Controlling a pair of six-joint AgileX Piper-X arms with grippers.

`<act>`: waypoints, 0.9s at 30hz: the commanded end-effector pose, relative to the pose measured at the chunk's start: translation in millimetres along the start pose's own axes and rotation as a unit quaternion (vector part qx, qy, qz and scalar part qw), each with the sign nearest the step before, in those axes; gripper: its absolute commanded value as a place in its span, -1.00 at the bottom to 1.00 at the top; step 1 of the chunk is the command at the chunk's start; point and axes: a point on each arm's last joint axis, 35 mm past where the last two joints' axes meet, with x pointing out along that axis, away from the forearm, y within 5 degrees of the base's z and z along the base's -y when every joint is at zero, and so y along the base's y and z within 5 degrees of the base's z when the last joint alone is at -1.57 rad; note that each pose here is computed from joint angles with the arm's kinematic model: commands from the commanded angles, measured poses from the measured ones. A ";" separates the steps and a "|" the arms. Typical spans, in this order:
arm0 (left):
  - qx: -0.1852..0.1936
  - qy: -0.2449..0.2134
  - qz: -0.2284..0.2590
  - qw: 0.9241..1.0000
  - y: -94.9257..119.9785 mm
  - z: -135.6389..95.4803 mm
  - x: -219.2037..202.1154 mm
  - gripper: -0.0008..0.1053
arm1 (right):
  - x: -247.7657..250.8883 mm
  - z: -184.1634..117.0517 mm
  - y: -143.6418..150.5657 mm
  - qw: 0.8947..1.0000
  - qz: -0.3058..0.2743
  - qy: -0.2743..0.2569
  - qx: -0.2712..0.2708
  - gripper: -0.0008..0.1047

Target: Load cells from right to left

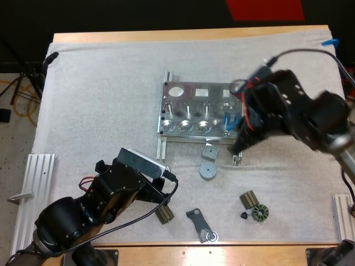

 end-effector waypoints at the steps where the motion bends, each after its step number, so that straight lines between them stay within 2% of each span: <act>1: 0.003 -0.001 0.000 1.000 0.6 0.0 -1.9 0.26 | 1.8 6.2 -3.2 1.000 -0.006 0.006 -0.016 -0.99; 11: 0.037 0.002 -0.002 0.999 0.7 -0.9 -1.2 0.26 | 45.9 37.1 -23.1 0.998 -0.005 0.048 -0.046 -0.99; 20: 0.049 0.006 -0.009 0.999 0.1 -1.2 -1.3 0.26 | 94.0 45.0 -31.0 0.993 0.007 0.090 -0.069 -0.99; 27: 0.049 0.007 -0.012 0.999 -0.1 -1.3 -1.3 0.26 | 116.2 47.1 -33.4 0.993 0.011 0.096 -0.072 -0.99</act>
